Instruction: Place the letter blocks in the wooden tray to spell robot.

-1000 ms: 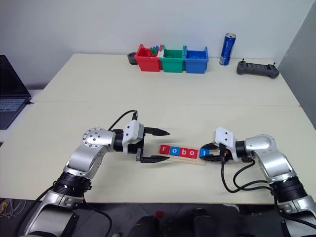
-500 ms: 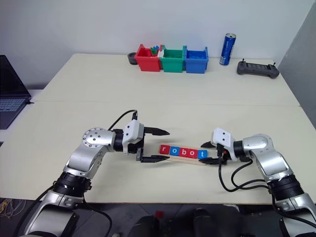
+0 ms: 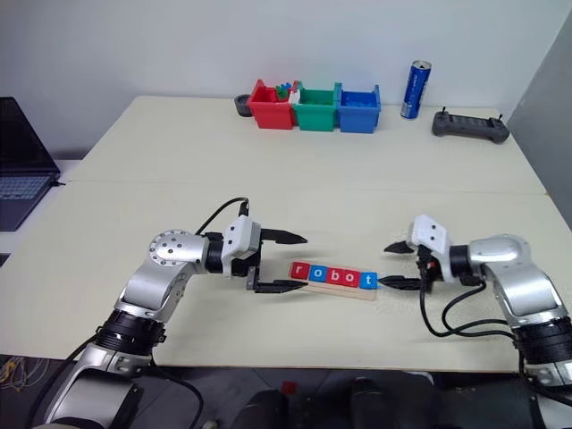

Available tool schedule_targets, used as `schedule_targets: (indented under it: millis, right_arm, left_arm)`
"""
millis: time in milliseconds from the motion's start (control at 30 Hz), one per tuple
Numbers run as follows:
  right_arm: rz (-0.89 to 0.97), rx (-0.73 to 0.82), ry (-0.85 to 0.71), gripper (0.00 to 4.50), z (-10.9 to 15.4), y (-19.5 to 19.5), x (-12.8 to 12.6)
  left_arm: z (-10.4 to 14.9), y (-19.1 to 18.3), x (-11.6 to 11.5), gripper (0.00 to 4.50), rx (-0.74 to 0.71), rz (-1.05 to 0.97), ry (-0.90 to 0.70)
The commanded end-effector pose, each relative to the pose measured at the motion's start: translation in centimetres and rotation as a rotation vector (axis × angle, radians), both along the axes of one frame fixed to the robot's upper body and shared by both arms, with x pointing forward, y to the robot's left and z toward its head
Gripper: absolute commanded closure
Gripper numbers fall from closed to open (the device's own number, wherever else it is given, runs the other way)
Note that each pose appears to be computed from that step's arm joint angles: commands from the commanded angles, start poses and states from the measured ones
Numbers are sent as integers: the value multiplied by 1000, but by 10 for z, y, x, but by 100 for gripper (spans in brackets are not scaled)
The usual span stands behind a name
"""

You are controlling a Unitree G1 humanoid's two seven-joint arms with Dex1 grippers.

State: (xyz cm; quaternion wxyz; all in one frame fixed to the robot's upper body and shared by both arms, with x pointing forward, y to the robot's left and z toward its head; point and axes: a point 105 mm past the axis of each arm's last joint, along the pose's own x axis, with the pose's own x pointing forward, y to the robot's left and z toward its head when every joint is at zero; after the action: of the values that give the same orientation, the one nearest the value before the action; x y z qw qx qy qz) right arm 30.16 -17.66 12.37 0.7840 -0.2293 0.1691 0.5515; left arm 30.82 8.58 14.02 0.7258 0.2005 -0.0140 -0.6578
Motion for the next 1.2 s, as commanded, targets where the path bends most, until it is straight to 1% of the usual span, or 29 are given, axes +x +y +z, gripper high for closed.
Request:
schedule_targets:
  millis: [33,100,267,633,833,1200]
  right_arm:
    - [40,-8,-59,193,7,0,-4]
    - [46,-21,-69,270,4,0,-4]
    - [68,-42,-85,445,-6,8,-6]
    - [56,-59,-104,449,-17,11,4]
    - [55,-36,-121,449,-14,17,9]
    - [84,-32,-116,449,-13,24,9]
  left_arm:
    - [10,-6,-1,0,-19,-31,-42]
    - [10,-6,-1,0,-18,-34,-42]
    - [7,-6,-6,0,-15,-47,-33]
    - [9,-4,-5,0,-15,-39,-41]
    - [8,-3,-6,0,-15,-31,-39]
    - [10,-4,-5,0,-22,-23,-40]
